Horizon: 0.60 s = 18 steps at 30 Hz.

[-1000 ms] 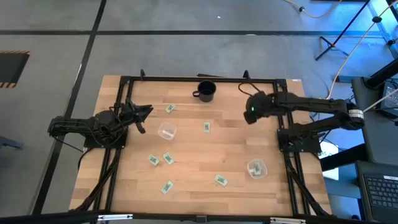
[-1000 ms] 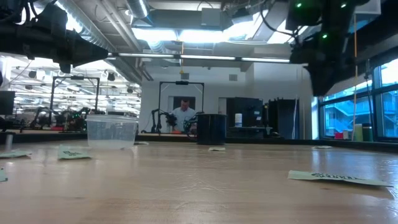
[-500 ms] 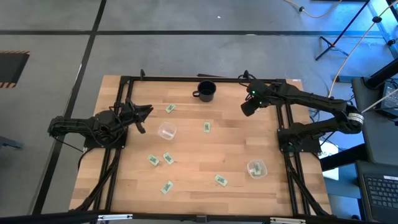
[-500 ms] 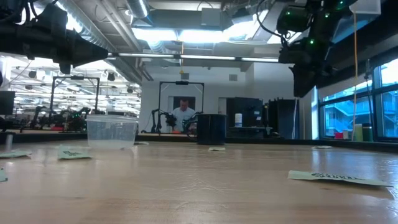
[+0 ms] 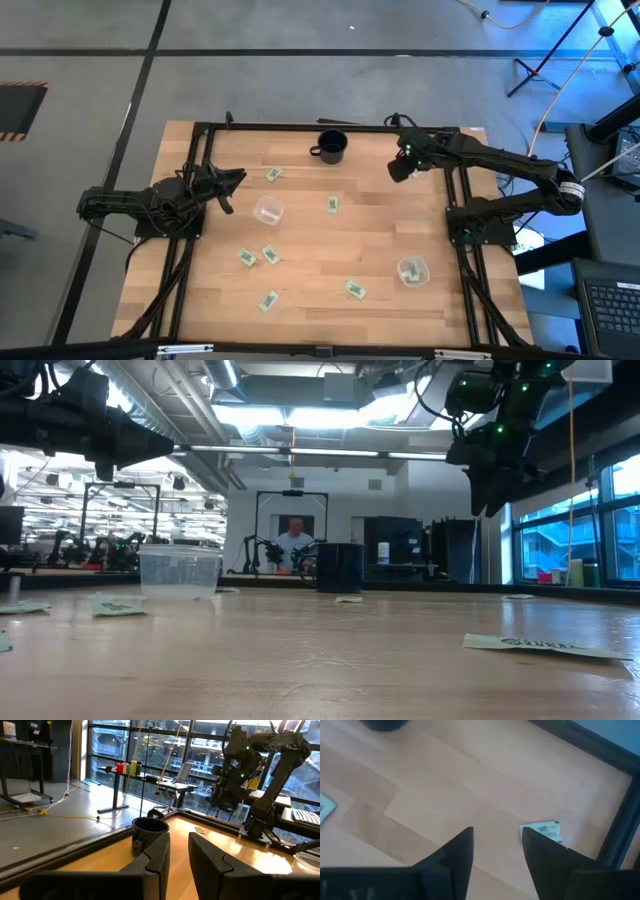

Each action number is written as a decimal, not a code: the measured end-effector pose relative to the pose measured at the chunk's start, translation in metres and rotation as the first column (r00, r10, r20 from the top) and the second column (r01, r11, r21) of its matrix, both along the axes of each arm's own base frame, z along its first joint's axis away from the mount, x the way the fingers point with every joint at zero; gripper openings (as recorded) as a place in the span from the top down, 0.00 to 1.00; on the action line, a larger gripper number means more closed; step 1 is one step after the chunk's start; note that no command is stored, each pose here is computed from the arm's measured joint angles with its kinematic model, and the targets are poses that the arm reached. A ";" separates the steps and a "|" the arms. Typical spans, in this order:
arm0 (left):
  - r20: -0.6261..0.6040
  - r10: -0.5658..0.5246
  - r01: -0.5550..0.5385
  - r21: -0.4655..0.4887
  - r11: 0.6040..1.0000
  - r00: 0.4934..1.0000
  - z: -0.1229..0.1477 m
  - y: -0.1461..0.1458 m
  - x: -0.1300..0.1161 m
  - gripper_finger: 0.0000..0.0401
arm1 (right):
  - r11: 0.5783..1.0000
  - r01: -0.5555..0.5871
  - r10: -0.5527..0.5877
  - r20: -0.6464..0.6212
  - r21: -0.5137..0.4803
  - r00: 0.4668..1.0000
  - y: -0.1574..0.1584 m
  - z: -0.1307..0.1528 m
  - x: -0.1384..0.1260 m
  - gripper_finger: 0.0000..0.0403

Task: Pick and place items into bin
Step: Put the white stevia packet into the bottom transparent bin

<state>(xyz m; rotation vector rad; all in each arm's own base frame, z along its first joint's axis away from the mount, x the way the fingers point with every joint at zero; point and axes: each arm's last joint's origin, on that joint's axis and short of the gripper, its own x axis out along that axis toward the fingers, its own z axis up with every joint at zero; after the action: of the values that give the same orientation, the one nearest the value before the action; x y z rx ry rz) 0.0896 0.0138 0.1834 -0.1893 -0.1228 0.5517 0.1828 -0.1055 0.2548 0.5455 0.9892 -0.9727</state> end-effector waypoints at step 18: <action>0.000 0.000 0.000 0.000 1.000 1.000 0.000 0.000 0.000 0.84 | 0.998 -0.055 0.055 -0.011 -0.029 0.998 -0.001 0.001 0.002 0.32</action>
<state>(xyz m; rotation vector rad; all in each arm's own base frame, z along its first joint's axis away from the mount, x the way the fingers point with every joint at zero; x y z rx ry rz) 0.0896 0.0138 0.1833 -0.1892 -0.1224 0.5516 0.1846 -0.1065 0.2557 0.4874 0.9928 -0.9399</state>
